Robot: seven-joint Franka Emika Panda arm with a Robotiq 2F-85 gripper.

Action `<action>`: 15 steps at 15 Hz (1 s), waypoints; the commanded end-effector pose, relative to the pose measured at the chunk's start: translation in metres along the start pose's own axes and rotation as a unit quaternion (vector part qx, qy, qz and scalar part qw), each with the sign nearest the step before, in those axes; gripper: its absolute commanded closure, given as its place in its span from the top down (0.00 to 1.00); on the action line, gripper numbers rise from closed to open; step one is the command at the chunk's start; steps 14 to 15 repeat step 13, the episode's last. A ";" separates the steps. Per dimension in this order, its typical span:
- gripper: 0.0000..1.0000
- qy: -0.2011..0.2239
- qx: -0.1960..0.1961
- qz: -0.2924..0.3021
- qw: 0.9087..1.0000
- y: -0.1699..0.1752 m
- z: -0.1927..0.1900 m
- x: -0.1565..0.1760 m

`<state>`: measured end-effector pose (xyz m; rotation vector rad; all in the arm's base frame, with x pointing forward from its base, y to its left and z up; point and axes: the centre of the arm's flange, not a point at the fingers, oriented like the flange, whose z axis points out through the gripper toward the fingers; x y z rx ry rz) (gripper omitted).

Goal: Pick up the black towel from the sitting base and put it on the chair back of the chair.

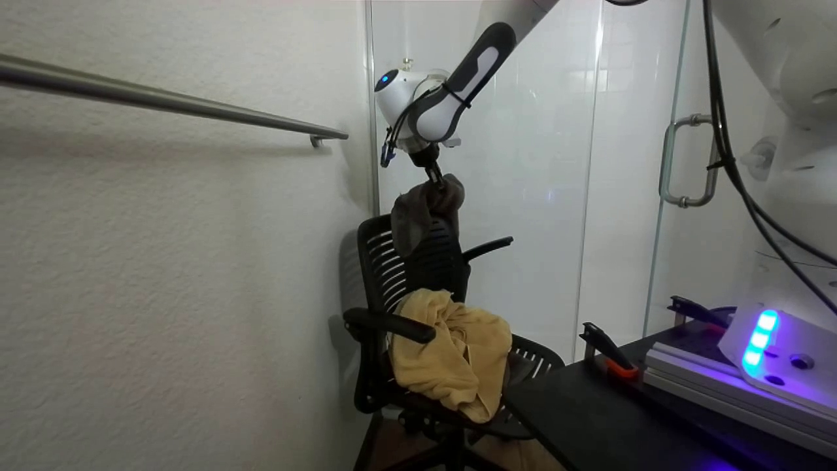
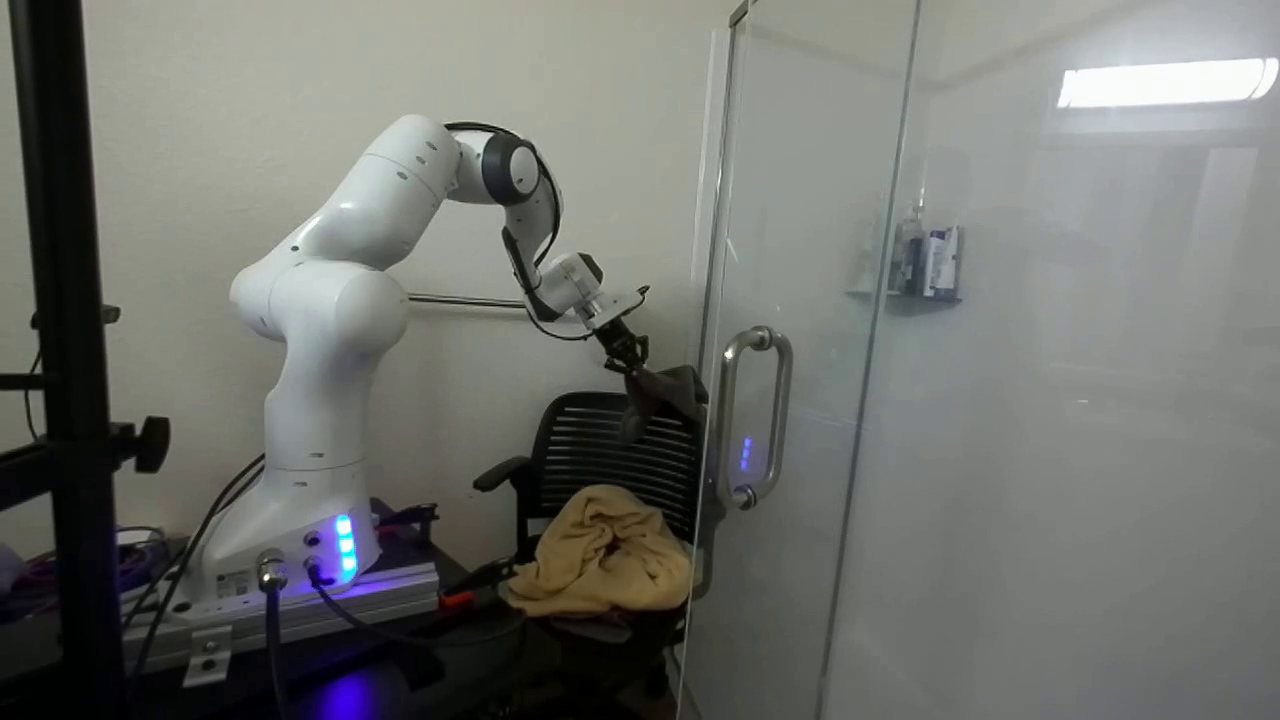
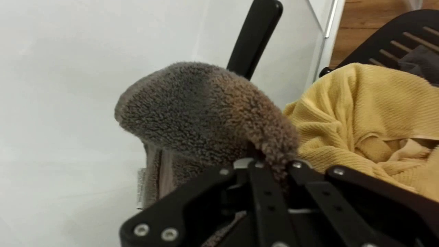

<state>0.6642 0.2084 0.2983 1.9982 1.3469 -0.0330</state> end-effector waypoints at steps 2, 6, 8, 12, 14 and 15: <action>0.44 -0.002 0.067 -0.063 0.996 -0.026 0.050 0.012; 0.44 -0.011 0.058 -0.056 0.997 -0.036 0.053 0.014; 0.69 -0.010 0.057 -0.055 0.997 -0.035 0.051 0.014; 0.67 -0.010 0.056 -0.055 0.997 -0.035 0.050 0.016; 0.70 -0.010 0.056 -0.055 0.997 -0.035 0.049 0.016; 0.70 -0.010 0.056 -0.055 0.997 -0.035 0.049 0.016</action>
